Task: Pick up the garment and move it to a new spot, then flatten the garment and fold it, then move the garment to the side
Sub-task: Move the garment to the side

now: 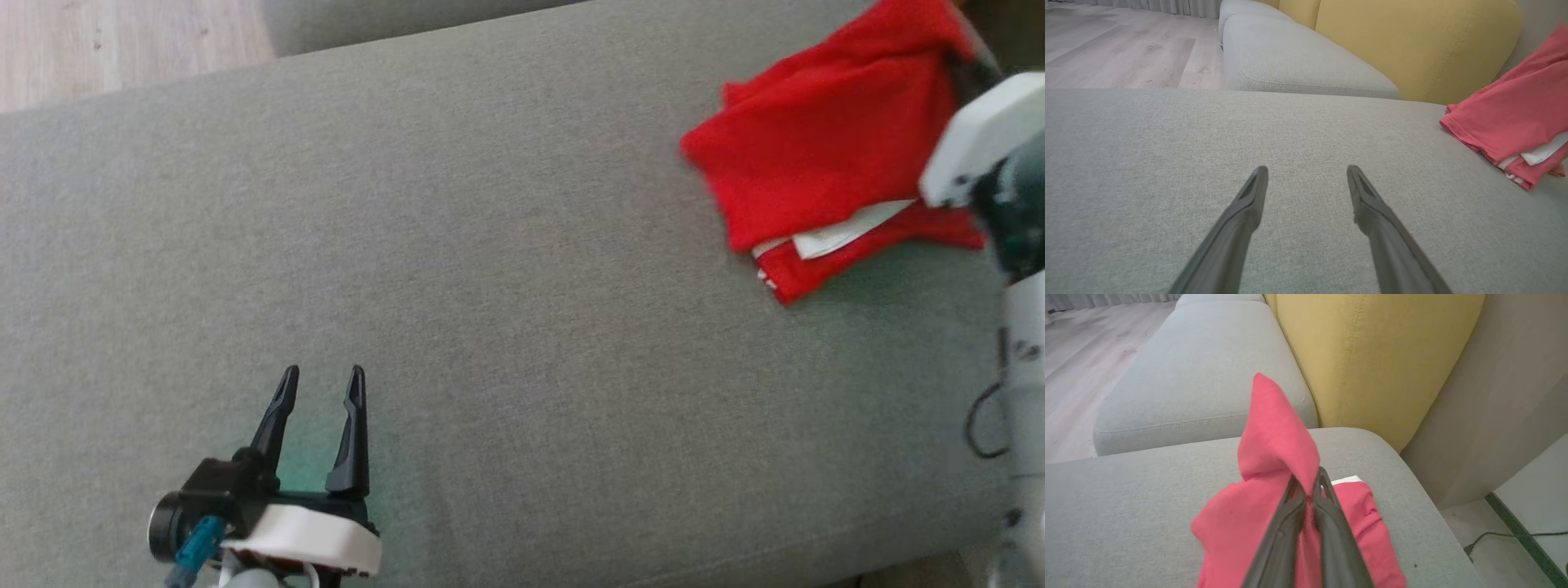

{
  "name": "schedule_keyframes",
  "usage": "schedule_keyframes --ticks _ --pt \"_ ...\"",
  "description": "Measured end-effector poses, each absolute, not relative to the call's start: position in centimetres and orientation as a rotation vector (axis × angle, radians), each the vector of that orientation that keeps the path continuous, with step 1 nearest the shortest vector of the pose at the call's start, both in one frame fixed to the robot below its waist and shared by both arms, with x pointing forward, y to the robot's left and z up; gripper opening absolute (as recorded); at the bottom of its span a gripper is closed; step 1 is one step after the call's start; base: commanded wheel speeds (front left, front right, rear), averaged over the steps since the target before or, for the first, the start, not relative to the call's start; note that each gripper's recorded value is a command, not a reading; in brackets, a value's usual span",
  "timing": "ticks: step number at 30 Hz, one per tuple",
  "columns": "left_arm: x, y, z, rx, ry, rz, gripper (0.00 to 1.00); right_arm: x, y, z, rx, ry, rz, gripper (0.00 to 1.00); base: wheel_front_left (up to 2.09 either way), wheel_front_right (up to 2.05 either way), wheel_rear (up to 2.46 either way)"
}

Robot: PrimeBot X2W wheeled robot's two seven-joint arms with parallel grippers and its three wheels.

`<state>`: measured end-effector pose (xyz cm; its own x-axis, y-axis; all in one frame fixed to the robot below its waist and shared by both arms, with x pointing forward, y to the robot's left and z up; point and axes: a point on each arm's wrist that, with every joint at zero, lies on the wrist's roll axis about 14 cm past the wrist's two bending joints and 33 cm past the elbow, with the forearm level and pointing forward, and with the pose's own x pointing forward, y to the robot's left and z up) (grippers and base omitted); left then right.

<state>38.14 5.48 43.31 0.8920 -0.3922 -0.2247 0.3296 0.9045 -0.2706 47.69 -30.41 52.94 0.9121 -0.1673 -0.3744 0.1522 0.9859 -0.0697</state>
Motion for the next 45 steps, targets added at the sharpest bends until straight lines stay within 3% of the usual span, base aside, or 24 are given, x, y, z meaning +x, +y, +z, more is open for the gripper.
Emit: schedule_keyframes --ticks 7,8,9,15,31,37,45 --pt "38.0 6.3 42.5 -0.233 0.302 -0.352 1.00 47.3 -36.1 52.9 -0.048 0.403 -0.314 0.00 0.00 0.00 0.00" --pt "38.1 6.4 42.4 -0.233 0.304 -0.349 1.00 47.1 -37.0 52.9 -0.051 0.403 -0.340 0.45 0.00 0.00 0.00" --pt "38.0 6.4 42.3 -0.233 0.307 -0.346 1.00 47.0 -37.7 52.9 -0.062 0.405 -0.360 1.00 0.00 0.00 0.00" --pt "38.0 6.7 42.2 -0.233 0.310 -0.337 1.00 47.2 -37.6 52.7 -0.058 0.367 -0.379 1.00 0.00 0.00 0.00" --pt "37.9 7.7 44.7 -0.227 0.233 -0.303 1.00 48.3 -28.2 55.4 -0.108 0.188 -0.115 1.00 0.00 0.00 0.00" --pt "37.2 9.7 46.2 -0.239 0.183 -0.223 1.00 46.0 -24.2 54.7 -0.094 0.125 -0.025 1.00 0.00 0.00 0.00" --pt "33.7 12.7 46.1 -0.250 0.183 -0.117 1.00 40.3 -19.5 50.6 0.020 0.123 0.036 1.00 0.00 0.00 0.00"
